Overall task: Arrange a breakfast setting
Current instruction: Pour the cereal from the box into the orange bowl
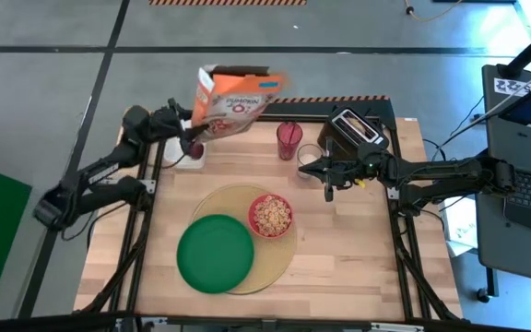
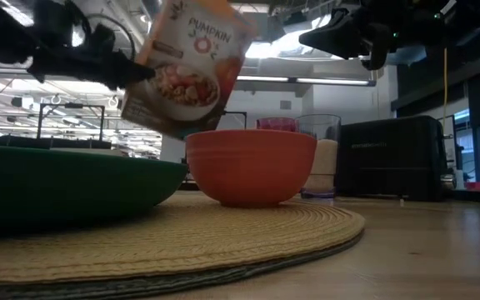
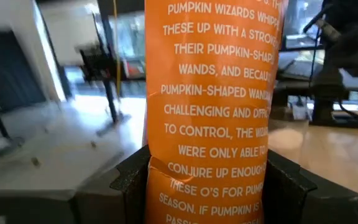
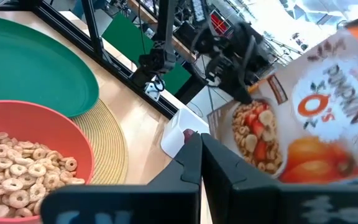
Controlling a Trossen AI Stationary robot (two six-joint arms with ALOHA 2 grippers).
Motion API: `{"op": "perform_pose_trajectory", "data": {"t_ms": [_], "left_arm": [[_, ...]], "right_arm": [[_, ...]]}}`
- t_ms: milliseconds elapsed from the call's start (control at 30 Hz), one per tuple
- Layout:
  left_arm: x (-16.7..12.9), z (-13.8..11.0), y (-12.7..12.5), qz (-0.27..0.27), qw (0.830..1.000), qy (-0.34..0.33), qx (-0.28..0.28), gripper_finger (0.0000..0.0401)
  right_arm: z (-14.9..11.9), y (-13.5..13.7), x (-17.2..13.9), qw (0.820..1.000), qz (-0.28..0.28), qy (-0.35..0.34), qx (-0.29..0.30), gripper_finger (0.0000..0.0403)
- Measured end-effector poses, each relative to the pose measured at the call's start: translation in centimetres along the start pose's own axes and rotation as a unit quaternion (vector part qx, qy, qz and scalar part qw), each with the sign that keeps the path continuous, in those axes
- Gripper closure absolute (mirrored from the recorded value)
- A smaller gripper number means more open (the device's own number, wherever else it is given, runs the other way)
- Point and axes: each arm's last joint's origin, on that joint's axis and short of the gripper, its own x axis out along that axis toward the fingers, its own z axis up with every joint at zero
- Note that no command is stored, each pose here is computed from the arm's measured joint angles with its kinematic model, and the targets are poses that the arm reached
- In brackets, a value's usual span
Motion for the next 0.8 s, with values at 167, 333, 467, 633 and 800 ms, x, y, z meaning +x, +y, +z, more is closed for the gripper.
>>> {"op": "perform_pose_trajectory", "data": {"t_ms": [167,333,467,633,800], "left_arm": [[2.1,0.6,3.6,-0.04,0.999,0.009,-0.006,0.019],[5.3,0.2,7.0,-0.098,0.994,0.031,-0.034,0.019],[7.8,-0.7,9.5,-0.11,0.992,0.044,-0.046,0.0191],[10.1,-2.2,11.2,-0.14,0.987,0.053,-0.064,0.0191],[11.8,-4.4,11.4,-0.158,0.981,0.07,-0.086,0.0191]], "right_arm": [[0.0,0.0,0.0,1.0,-0.003,0.002,0.0,0.0397],[0.0,0.0,0.0,1.0,-0.004,0.003,-0.001,0.0397],[0.0,0.0,0.0,1.0,0.001,0.001,0.0,0.0397],[-0.3,0.3,0.0,1.0,0.016,0.016,0.004,0.0397],[-0.4,0.4,0.0,1.0,0.021,0.021,0.005,0.0397]]}}
